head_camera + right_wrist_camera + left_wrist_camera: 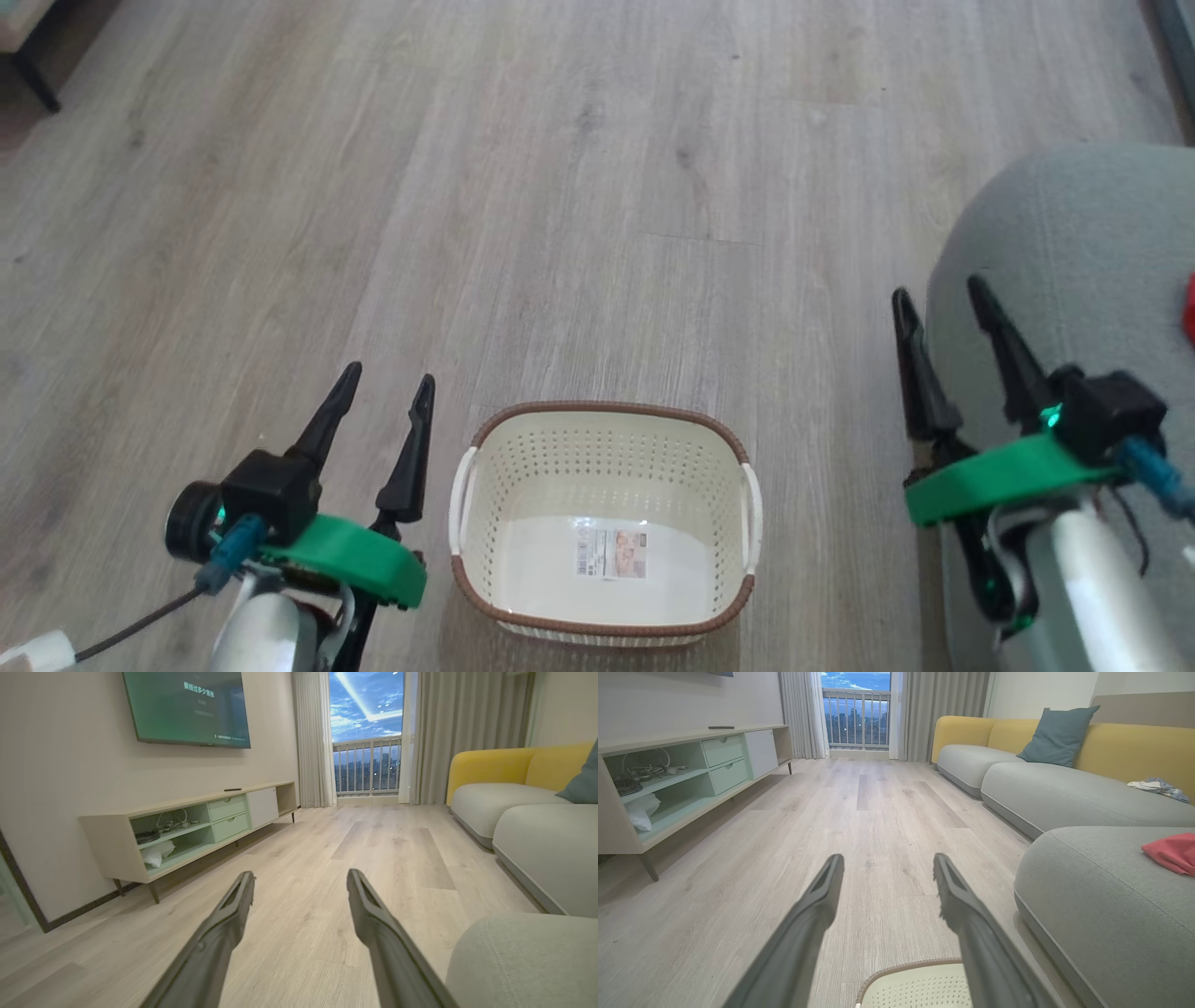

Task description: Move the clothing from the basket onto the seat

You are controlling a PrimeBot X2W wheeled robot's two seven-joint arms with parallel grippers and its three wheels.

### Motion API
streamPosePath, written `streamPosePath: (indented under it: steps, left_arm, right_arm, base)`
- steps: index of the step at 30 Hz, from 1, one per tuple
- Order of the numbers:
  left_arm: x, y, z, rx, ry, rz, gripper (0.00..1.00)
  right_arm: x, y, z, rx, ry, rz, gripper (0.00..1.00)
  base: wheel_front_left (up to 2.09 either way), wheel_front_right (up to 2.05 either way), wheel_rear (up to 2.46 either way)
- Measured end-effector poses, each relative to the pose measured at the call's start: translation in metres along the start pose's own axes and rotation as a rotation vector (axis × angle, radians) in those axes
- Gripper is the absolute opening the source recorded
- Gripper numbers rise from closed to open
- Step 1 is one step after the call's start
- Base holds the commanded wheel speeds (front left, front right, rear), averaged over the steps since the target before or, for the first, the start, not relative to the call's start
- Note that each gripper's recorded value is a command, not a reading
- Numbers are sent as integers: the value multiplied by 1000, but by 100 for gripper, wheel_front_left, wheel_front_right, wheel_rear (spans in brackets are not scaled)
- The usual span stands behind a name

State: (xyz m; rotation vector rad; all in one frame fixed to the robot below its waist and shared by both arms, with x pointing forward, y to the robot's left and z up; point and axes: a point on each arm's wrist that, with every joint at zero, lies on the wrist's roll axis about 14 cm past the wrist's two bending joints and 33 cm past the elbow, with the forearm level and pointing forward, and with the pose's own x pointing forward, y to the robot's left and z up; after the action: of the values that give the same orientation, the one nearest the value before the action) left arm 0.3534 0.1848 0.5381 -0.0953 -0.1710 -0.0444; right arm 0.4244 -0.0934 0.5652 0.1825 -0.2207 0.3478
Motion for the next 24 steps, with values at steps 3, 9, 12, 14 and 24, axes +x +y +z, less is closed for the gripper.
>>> streamPosePath:
  steps: [3, 9, 12, 14, 24]
  left_arm:
    - [-3, 5, 0, -7, 1, 19, 100]
    - [-11, 6, -8, -33, 25, 33, 100]
    - [-18, 6, -17, -38, 53, 37, 100]
    - [-18, 2, -18, -28, 58, 25, 100]
    - [-13, -20, -14, -15, 43, -48, 100]
  right_arm:
    - [-5, 8, -10, 22, 23, 5, 100]
    - [-18, 10, -27, 40, 72, -12, 100]
    - [-24, 4, -34, 49, 91, -44, 100]
    - [-28, -2, -37, 49, 102, -65, 100]
    - [-37, -10, -43, 35, 124, -96, 100]
  base:
    - [0, 0, 0]
    - [0, 0, 0]
    - [0, 0, 0]
    - [0, 0, 0]
    - [0, 0, 0]
